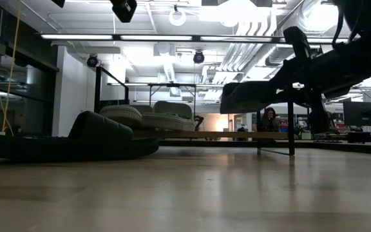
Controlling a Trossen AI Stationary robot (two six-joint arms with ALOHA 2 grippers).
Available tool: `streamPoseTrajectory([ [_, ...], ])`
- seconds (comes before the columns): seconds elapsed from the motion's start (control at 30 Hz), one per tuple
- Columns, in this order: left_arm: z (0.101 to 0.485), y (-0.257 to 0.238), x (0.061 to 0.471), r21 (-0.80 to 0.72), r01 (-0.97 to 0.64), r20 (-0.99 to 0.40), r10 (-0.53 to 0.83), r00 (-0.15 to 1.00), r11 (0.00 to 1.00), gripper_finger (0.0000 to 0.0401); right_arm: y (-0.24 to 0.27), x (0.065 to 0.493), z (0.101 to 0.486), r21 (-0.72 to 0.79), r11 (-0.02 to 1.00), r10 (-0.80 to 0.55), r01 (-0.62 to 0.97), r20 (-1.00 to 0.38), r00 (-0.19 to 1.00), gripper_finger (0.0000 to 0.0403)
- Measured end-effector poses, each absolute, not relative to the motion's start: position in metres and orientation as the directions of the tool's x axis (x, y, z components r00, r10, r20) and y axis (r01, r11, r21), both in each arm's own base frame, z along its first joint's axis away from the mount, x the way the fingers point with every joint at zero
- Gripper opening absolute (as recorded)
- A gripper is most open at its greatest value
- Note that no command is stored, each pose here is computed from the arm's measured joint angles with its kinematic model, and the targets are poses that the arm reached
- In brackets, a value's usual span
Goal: Pick and place slides into the shelf
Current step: Put the bottom black slide on the shelf
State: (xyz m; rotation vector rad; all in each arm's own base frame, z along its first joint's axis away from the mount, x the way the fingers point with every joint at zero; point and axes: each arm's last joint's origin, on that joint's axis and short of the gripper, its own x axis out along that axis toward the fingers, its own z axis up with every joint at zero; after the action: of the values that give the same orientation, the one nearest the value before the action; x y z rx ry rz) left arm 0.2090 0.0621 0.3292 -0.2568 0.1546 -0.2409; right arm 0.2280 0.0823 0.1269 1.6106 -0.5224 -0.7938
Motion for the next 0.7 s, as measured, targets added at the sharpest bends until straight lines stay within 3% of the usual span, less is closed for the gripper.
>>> streamPoseTrajectory([
  [0.7, 0.3292, 0.0617, 0.2089, -0.272, 0.231, -0.119, -0.271, 0.955, 0.934, 0.0184, 0.0744, 0.2285, 0.1235, 0.973, -0.188, -0.732, 0.134, -0.23, 0.641, 0.0034],
])
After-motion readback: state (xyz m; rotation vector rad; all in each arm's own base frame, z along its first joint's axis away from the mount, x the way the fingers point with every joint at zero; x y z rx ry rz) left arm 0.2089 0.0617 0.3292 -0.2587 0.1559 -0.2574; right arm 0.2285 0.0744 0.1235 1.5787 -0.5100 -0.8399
